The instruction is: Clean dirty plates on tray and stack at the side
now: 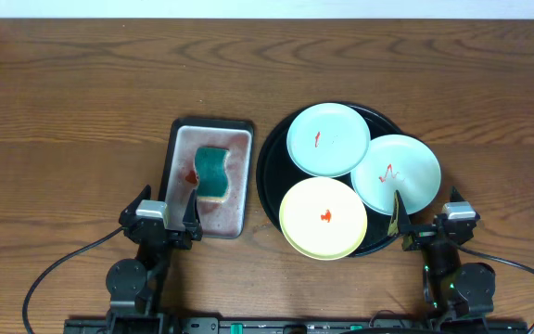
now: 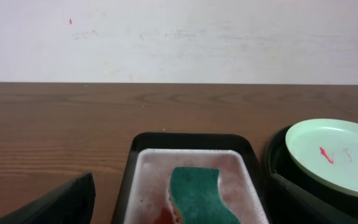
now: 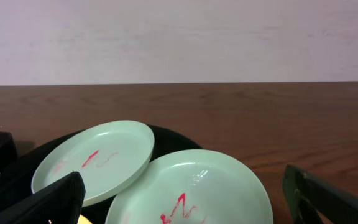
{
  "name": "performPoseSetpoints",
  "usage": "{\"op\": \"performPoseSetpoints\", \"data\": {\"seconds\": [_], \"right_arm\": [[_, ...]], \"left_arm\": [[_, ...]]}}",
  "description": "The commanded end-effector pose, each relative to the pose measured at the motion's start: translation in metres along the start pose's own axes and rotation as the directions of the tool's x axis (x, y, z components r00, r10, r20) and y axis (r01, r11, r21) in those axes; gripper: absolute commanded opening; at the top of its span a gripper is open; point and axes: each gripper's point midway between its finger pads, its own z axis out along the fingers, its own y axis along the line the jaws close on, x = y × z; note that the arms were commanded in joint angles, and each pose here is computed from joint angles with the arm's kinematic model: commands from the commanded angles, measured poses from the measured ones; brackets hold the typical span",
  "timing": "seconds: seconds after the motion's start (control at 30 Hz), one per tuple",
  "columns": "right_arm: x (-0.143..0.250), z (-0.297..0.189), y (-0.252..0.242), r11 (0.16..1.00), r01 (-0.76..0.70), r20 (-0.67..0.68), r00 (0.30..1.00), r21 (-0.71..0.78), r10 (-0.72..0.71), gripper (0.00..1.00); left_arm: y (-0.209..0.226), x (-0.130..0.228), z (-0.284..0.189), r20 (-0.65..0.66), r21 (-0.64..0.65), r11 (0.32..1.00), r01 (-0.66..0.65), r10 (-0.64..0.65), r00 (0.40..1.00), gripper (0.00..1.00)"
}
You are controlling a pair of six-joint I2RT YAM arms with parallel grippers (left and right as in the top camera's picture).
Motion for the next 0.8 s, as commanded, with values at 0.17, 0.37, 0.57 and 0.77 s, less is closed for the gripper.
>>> {"op": "performPoseSetpoints", "data": {"seconds": [0.17, 0.37, 0.57, 0.77], "right_arm": [[0.001, 0.000, 0.000, 1.000, 0.015, -0.003, 1.000, -0.001, -0.015, 0.99], [0.000, 0.000, 0.000, 1.000, 0.016, 0.003, 1.000, -0.001, -0.016, 0.99], [-0.007, 0.000, -0.001, 1.000, 0.011, 0.028, 1.000, 0.004, -0.011, 0.99], [-0.007, 0.000, 0.010, 0.998, -0.001, 0.027, 1.000, -0.057, 0.003, 0.99]], "left_arm": [[0.000, 0.015, 0.001, -0.052, 0.003, 1.000, -0.014, 0.014, 0.999, 0.87], [0.000, 0.016, 0.001, -0.052, 0.003, 1.000, -0.013, 0.014, 0.999, 0.87], [0.000, 0.015, 0.001, -0.052, 0.003, 1.000, -0.014, 0.014, 0.999, 0.87], [0.003, 0.015, 0.001, -0.051, -0.013, 1.000, 0.014, -0.014, 0.999, 0.87]]}}
